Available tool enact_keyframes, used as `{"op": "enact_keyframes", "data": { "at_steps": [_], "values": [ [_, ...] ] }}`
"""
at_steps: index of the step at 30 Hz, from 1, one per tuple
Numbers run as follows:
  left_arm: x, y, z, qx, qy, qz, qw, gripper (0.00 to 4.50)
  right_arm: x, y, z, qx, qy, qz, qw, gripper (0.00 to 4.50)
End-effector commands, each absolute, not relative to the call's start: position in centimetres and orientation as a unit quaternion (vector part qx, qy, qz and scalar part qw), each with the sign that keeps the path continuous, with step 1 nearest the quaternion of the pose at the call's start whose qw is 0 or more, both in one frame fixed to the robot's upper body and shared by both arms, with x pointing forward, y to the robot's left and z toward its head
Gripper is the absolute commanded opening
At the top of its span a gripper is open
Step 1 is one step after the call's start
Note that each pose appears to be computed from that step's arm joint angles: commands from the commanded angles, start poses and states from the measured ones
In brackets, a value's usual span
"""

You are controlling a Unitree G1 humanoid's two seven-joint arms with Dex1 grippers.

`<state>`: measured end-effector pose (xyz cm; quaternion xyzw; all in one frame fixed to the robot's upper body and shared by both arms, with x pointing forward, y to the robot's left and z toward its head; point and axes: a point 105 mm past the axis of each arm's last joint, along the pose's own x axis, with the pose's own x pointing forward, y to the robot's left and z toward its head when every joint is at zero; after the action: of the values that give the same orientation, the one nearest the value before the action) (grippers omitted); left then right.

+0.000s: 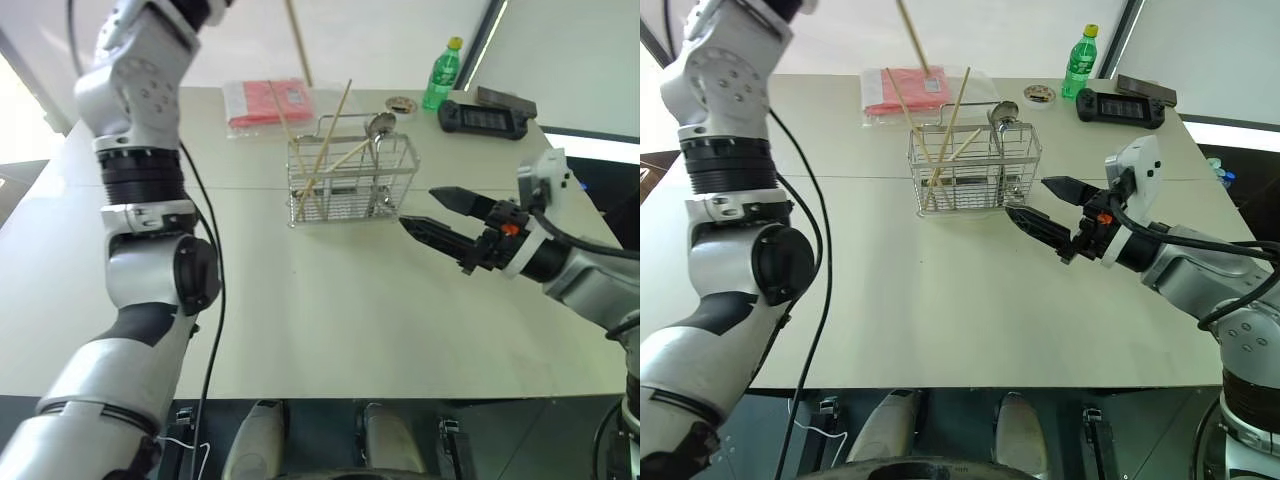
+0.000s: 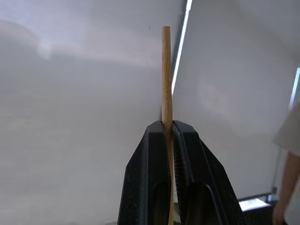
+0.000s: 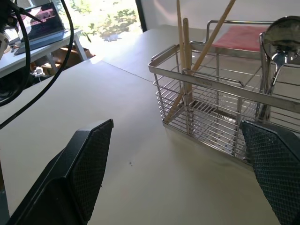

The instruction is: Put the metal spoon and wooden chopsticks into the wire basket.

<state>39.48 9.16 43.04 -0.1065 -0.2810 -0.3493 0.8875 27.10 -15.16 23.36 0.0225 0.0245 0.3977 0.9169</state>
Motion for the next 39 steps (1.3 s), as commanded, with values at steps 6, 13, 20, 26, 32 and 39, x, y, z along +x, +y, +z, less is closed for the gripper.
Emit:
{"op": "enact_keyframes", "data": {
  "at_steps": [6,13,20,26,32,39],
  "values": [
    [38.4,6.4,40.1,-0.019,-0.264,-0.406,0.875,0.07,26.2,-15.5,24.7,0.015,-0.01,0.386,0.922,4.5],
    [38.3,6.6,38.1,-0.003,-0.241,-0.409,0.88,0.07,26.1,-15.7,24.6,0.018,-0.01,0.378,0.925,4.5],
    [38.1,5.7,34.2,0.013,-0.201,-0.417,0.886,0.07,26.3,-15.6,24.7,0.019,-0.009,0.38,0.925,4.5],
    [38.2,6.0,31.4,0.036,-0.172,-0.408,0.896,0.07,26.5,-15.8,24.8,0.016,-0.008,0.381,0.924,4.5],
    [38.6,6.3,29.5,0.041,-0.152,-0.394,0.906,0.07,26.7,-15.7,24.8,0.016,-0.006,0.385,0.923,4.5],
    [38.6,7.0,30.9,0.013,-0.171,-0.383,0.908,2.93,26.8,-15.5,24.8,0.017,-0.006,0.389,0.921,4.5]
  ]
}}
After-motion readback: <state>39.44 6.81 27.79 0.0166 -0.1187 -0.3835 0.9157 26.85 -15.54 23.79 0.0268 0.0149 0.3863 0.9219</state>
